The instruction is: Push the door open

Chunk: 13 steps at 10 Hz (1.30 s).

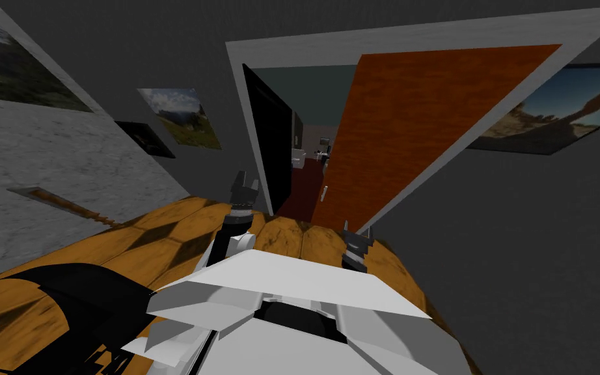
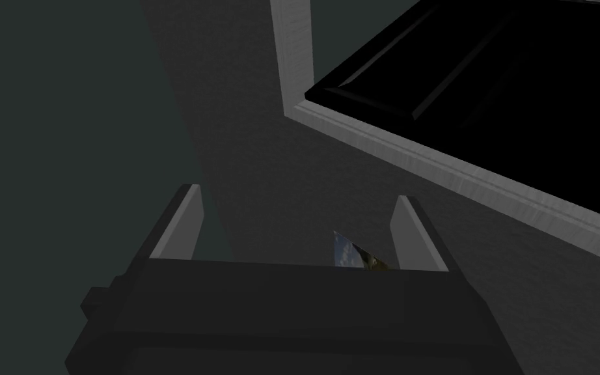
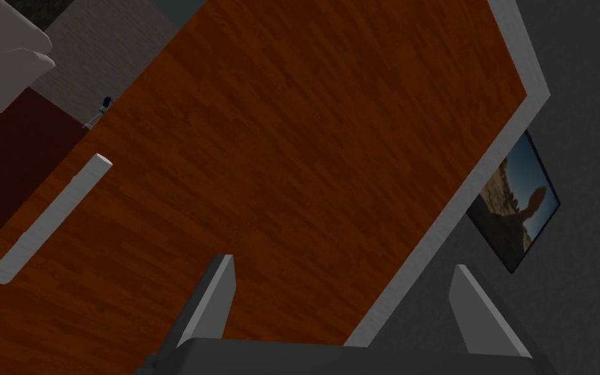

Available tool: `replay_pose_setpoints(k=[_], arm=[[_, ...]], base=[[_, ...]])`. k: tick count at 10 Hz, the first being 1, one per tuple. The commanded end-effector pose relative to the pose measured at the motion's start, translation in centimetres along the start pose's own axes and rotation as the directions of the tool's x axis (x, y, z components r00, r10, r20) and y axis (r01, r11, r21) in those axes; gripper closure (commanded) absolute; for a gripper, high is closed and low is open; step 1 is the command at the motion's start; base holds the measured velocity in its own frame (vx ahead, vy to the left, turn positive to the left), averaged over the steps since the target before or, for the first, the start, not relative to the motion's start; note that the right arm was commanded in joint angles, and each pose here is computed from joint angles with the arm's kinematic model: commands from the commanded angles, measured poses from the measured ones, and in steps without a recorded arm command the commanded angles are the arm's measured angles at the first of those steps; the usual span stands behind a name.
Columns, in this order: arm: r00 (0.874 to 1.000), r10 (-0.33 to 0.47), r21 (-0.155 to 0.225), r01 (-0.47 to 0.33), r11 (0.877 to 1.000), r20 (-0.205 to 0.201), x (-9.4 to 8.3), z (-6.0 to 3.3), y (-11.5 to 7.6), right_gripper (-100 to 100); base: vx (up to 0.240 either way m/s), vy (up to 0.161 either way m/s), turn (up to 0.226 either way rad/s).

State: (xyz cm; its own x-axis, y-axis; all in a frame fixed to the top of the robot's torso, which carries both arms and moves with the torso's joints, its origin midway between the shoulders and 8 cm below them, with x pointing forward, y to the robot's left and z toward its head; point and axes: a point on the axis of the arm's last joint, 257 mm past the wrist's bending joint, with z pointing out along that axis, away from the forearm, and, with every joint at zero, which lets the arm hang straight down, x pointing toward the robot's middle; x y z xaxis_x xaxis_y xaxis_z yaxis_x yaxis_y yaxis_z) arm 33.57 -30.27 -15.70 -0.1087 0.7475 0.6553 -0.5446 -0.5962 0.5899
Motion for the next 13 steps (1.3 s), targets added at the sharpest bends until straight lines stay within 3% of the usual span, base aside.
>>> replay_pose_setpoints(k=[1, 7, 13], arm=[[0.999, 0.046, 0.002, -0.046, 0.999, 0.025, -0.8, -0.79, -0.5, -100], [0.974, 0.194, -0.006, -0.195, 0.981, 0.120, -3.8, -3.79, -2.1, -100], [0.924, 0.318, -0.038, -0.317, 0.948, 0.214, -6.6, -7.14, -3.4, -100]], base=[[0.098, -0.026, 0.189], [0.096, -0.027, 0.170], [0.095, -0.044, 0.183]])
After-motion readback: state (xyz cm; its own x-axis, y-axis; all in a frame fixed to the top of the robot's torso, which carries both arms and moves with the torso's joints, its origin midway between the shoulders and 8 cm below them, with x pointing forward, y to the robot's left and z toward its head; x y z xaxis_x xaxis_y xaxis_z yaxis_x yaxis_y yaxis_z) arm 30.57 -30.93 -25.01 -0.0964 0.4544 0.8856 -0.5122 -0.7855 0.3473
